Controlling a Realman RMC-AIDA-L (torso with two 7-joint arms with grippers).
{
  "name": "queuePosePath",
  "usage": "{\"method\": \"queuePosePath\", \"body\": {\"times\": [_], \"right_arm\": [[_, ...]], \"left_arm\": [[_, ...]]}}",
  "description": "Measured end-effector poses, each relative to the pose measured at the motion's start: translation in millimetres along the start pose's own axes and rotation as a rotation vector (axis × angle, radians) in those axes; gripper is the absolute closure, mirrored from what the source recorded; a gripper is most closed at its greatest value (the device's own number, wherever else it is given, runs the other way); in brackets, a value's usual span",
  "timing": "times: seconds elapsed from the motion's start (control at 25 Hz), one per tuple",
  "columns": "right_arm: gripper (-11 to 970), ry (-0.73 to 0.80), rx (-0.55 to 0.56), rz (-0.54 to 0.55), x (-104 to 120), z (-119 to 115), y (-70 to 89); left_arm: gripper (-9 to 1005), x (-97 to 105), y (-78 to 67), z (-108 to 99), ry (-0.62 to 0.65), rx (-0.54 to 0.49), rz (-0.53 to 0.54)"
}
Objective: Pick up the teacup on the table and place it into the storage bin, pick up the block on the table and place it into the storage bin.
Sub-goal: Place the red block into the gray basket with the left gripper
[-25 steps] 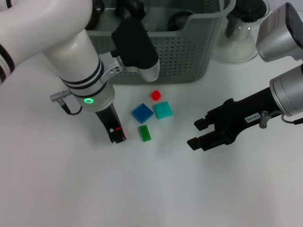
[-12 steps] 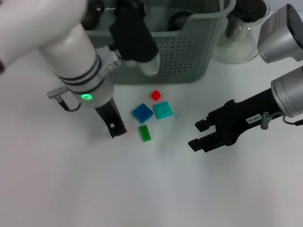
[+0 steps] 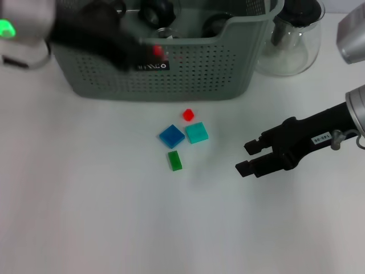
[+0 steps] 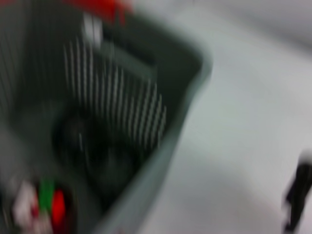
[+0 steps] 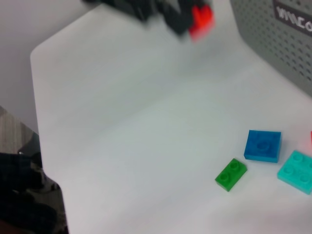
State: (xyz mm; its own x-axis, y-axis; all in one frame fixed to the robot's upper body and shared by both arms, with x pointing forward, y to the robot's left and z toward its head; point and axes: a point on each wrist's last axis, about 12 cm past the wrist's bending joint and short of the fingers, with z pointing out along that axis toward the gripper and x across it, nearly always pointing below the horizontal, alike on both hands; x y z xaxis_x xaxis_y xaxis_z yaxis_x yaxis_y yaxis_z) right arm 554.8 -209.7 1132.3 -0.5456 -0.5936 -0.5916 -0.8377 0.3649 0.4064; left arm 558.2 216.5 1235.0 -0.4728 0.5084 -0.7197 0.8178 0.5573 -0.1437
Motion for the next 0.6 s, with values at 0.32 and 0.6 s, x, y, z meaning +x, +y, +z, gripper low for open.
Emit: {"method": "queuePosePath", "body": {"times": [0.32,0.6], "right_arm": [[302,-0.046,-0.011,0.090,8.3,-6.1,-6.3],[302,-0.051,-0.004,0.108,6.1,-9.0,-7.9]], "left_arm": [[817,-42.4,44.4,-17.0,-0.181,-0.142,-0.014],[816,-44.5,90.0,24.9,-0.077,-0.200,-0.128]]}}
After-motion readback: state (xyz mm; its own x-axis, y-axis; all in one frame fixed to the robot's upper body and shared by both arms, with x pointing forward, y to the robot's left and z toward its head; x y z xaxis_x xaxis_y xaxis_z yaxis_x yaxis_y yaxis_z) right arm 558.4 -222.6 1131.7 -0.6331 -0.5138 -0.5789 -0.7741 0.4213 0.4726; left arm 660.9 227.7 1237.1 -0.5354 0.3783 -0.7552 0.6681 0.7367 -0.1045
